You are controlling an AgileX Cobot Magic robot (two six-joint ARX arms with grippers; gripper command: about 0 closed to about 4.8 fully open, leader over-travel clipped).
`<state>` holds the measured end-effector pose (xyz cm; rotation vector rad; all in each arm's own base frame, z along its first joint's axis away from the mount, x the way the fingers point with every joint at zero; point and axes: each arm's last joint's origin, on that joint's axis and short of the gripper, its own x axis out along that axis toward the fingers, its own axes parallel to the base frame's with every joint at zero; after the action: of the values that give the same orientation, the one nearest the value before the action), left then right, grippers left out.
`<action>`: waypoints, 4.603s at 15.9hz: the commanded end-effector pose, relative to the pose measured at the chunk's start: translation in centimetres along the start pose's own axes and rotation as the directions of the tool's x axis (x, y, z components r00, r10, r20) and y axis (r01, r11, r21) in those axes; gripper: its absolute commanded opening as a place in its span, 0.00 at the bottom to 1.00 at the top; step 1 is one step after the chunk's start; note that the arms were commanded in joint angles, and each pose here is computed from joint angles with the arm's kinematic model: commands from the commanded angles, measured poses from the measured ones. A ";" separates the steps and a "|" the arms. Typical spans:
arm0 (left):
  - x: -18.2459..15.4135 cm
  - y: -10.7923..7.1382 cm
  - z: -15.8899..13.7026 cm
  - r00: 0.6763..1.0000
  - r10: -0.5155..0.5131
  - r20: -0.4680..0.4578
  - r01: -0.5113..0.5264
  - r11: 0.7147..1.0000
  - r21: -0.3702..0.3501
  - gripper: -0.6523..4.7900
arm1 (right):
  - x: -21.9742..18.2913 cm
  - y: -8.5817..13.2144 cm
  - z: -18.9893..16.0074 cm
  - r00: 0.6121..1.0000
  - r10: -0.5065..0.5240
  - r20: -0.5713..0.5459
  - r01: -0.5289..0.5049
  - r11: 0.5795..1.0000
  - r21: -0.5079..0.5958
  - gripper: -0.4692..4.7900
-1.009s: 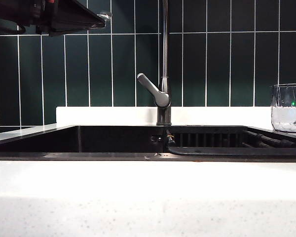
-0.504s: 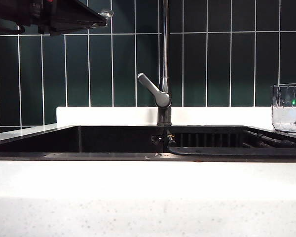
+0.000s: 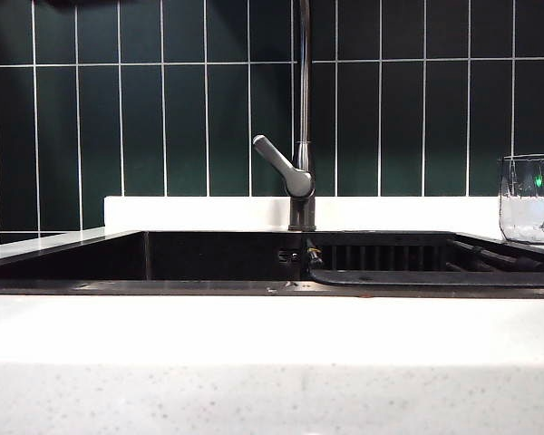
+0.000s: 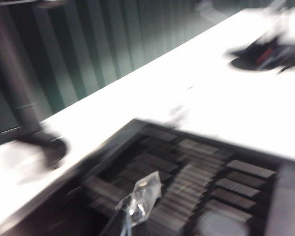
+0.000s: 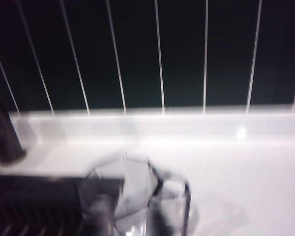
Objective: Pick up the mug next to the sink, go to the faucet to get some water, pour the water into the sink, and finally put the mug back to its place.
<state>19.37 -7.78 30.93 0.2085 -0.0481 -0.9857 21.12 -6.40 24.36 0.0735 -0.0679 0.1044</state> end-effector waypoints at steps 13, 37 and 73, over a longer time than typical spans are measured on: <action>-11.7 -8.6 -3.6 0.768 0.614 0.181 -0.601 0.789 -0.125 0.11 | -9.4 4.9 1.5 0.989 -0.059 0.136 0.064 0.997 -0.035 0.08; -9.2 -7.9 -11.4 0.696 0.708 0.120 -0.686 0.704 -0.183 0.11 | -11.6 5.3 -6.1 0.993 -0.084 0.082 0.084 0.996 0.005 0.08; -10.9 -6.6 -12.5 0.530 0.848 0.011 -0.836 0.525 -0.162 0.11 | -11.2 8.0 -6.4 0.979 0.198 0.054 -0.200 0.979 0.035 0.09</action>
<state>9.63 -0.35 17.84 -0.0066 -0.1414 0.0139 9.52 0.86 17.87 0.1059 -0.1207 0.3021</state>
